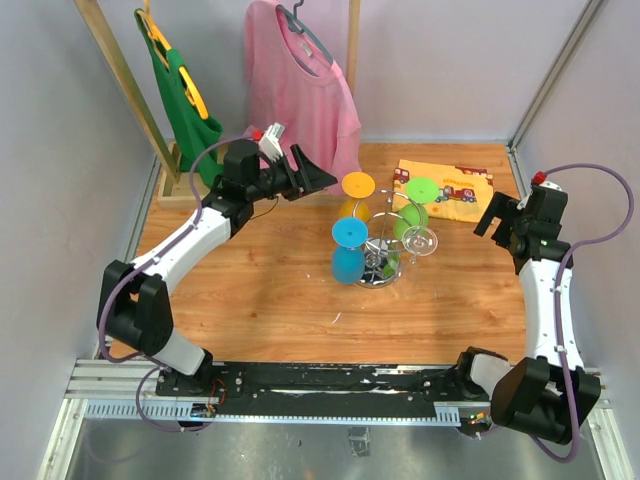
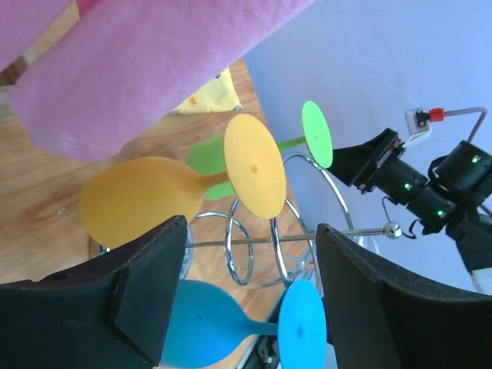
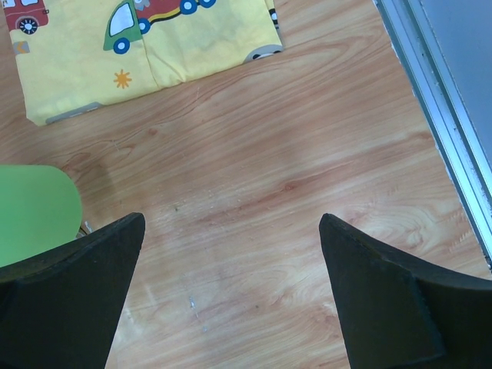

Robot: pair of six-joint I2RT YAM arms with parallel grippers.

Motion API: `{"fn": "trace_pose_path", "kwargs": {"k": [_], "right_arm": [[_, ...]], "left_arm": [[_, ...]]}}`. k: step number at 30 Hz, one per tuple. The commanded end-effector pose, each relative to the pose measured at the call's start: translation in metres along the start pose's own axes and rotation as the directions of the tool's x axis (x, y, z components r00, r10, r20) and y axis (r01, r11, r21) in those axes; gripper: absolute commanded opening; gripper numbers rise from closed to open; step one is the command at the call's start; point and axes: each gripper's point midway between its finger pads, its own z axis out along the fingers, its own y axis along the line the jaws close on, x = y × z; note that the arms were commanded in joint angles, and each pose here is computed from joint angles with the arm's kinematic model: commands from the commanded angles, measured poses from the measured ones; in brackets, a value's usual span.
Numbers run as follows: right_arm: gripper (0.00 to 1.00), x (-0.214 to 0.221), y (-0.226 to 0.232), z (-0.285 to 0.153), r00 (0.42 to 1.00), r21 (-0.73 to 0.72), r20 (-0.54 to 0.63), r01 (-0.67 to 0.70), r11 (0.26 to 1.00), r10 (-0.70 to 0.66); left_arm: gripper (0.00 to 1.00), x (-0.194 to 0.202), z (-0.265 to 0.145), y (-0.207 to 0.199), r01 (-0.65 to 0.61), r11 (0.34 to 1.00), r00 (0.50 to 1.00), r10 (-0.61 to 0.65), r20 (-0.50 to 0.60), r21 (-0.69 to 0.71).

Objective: Take the wine glass off the wine glass rack

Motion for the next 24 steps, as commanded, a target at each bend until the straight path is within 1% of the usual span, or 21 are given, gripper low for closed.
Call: {"fn": "trace_pose_path", "kwargs": {"k": [1,8,16,24], "right_arm": [[0.98,-0.002,-0.002,-0.006,1.0,0.0,0.003,-0.008,1.0,0.008],[0.98,-0.001,-0.004,-0.007,1.0,0.006,0.004,-0.01,1.0,0.01],[0.98,-0.002,0.0,-0.005,1.0,-0.009,-0.003,-0.018,1.0,0.018],[0.98,-0.004,-0.001,-0.006,1.0,-0.007,0.002,-0.015,1.0,0.015]], "left_arm": [[0.71,-0.001,0.011,-0.011,0.122,0.991,0.992,-0.121,-0.03,0.05],[0.66,0.0,0.023,-0.012,0.241,0.968,0.969,-0.236,-0.064,0.072],[0.54,-0.001,0.028,-0.016,0.315,0.945,0.947,-0.309,-0.087,0.082],[0.52,0.006,0.037,-0.02,0.351,0.932,0.933,-0.34,-0.123,0.089]]}}
